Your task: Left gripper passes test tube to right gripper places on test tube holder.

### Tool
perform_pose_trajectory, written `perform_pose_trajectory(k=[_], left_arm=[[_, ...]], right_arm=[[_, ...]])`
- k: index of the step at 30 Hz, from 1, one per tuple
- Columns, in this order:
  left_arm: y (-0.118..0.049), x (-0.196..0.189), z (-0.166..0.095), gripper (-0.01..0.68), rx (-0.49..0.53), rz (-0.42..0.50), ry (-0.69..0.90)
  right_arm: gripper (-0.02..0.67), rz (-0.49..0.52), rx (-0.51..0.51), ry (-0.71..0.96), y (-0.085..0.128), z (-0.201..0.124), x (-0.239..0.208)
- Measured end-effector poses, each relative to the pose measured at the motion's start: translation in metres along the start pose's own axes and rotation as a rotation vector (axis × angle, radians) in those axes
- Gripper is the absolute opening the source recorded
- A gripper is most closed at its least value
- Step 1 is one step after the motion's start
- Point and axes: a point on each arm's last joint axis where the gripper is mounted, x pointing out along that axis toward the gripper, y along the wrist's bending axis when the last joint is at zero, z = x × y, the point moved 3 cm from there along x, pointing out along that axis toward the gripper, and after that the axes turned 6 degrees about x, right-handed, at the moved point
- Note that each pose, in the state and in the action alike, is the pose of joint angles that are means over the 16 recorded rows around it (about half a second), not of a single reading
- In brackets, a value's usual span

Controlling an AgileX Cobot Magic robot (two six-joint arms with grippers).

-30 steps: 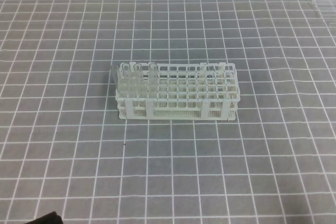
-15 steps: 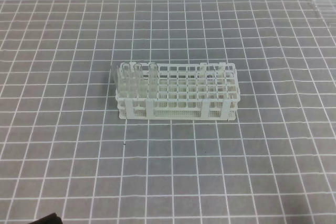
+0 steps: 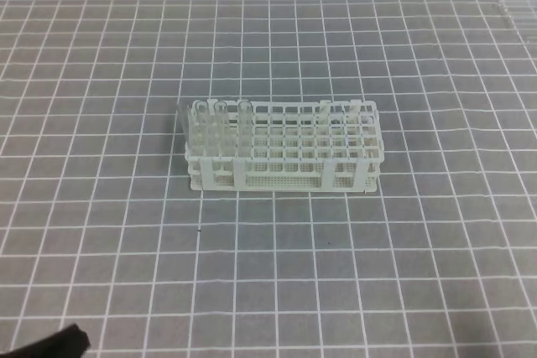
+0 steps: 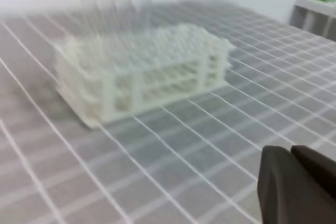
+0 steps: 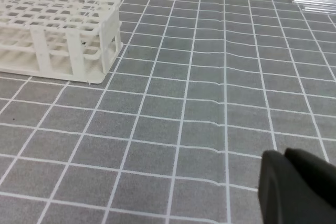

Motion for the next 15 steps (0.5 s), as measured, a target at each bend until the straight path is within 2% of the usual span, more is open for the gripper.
perform_pose_trajectory(k=[6, 15], left_arm=[[0.014, -0.002, 0.006, -0.001, 0.033, 0.155, -0.051], [0.038, -0.012, 0.012, -0.002, -0.039, 0.450, -0.109]], right_arm=[[-0.013, 0.000, 0.000, 0.000, 0.000, 0.000, 0.000], [-0.013, 0.000, 0.000, 0.000, 0.000, 0.000, 0.000]])
